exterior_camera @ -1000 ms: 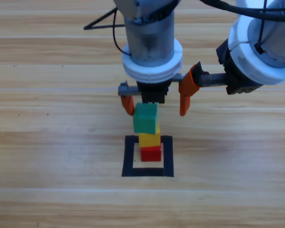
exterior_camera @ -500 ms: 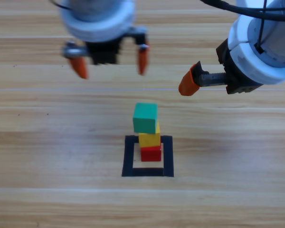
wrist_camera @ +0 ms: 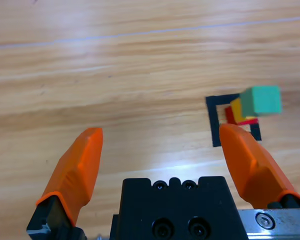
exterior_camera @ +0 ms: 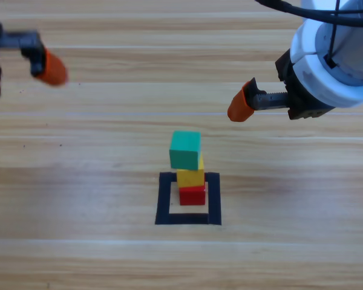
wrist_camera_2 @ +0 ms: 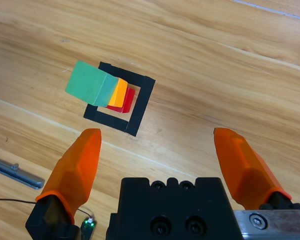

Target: Stack the blocks in the rectangular block: red at the bottom, yellow in the middle, green on top

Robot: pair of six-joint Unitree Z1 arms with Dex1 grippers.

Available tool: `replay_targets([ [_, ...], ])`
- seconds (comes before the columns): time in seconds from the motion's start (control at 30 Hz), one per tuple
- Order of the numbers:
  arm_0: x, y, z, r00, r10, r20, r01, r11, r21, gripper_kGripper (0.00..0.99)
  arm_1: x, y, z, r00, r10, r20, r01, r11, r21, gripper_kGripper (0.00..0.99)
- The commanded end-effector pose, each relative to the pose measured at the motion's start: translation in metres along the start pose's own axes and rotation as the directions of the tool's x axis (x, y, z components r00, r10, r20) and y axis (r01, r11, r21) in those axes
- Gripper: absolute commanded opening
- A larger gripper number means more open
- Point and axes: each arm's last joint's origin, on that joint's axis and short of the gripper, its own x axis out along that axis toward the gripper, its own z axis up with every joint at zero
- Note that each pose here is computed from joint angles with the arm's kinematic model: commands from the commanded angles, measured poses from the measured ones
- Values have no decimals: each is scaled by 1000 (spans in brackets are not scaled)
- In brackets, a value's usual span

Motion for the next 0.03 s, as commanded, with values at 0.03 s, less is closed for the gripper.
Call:
replay_targets([
  [0.03, -9, 26, -45, 983, -165, 78, 154, 979, 132, 990, 23, -7, 1, 998, -52, -26, 52, 999, 11, 990],
])
